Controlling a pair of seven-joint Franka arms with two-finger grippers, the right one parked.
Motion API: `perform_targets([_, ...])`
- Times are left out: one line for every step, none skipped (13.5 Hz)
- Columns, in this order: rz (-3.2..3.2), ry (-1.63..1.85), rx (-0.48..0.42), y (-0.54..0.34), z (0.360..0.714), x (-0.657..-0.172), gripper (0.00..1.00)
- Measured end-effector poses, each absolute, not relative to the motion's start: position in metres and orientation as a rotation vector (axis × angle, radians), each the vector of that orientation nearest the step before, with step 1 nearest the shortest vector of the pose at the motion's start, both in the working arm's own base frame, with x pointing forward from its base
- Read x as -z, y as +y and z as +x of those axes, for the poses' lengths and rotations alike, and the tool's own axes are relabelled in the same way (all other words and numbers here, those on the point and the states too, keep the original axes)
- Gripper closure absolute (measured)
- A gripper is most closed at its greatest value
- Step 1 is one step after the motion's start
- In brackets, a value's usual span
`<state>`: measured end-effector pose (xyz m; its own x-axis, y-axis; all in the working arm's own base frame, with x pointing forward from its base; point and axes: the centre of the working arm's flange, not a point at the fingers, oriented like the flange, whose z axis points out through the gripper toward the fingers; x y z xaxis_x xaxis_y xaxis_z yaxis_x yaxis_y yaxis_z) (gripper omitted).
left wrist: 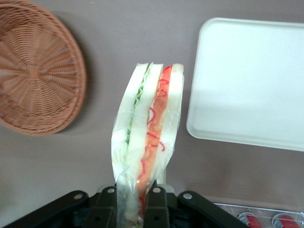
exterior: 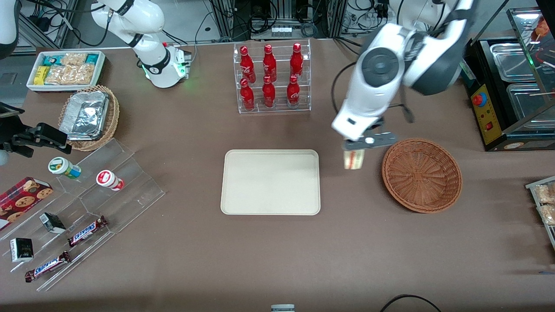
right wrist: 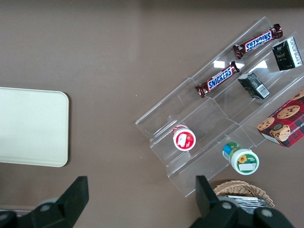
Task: Place sandwich from basket to tray
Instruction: 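Lift the sandwich and carry it over the cream tray, then lower the sandwich upright onto the tray and open the left gripper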
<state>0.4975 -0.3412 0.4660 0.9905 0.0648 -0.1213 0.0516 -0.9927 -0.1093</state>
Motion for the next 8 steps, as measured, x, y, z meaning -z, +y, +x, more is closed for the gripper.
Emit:
perform_targets([-3.03,-0.048,-0.186,-0.36,0.496,-0.453,0.82])
perform_targets([-3.03,-0.005,-0.184,-0.38,0.492,-0.437,0.82])
perform_targets([-3.031,0.025,-0.177,-0.398,0.49,-0.418,0.82])
perform_targets([-3.039,0.043,-0.165,-0.413,0.489,-0.398,0.81])
perform_targets([-3.05,0.059,-0.159,-0.425,0.489,-0.378,0.81])
perform_targets([-3.053,0.073,-0.155,-0.434,0.489,-0.359,0.82])
perform_targets([-3.059,0.082,-0.146,-0.441,0.491,-0.343,0.82])
perform_targets([-3.069,0.084,-0.128,-0.446,0.495,-0.33,0.82])
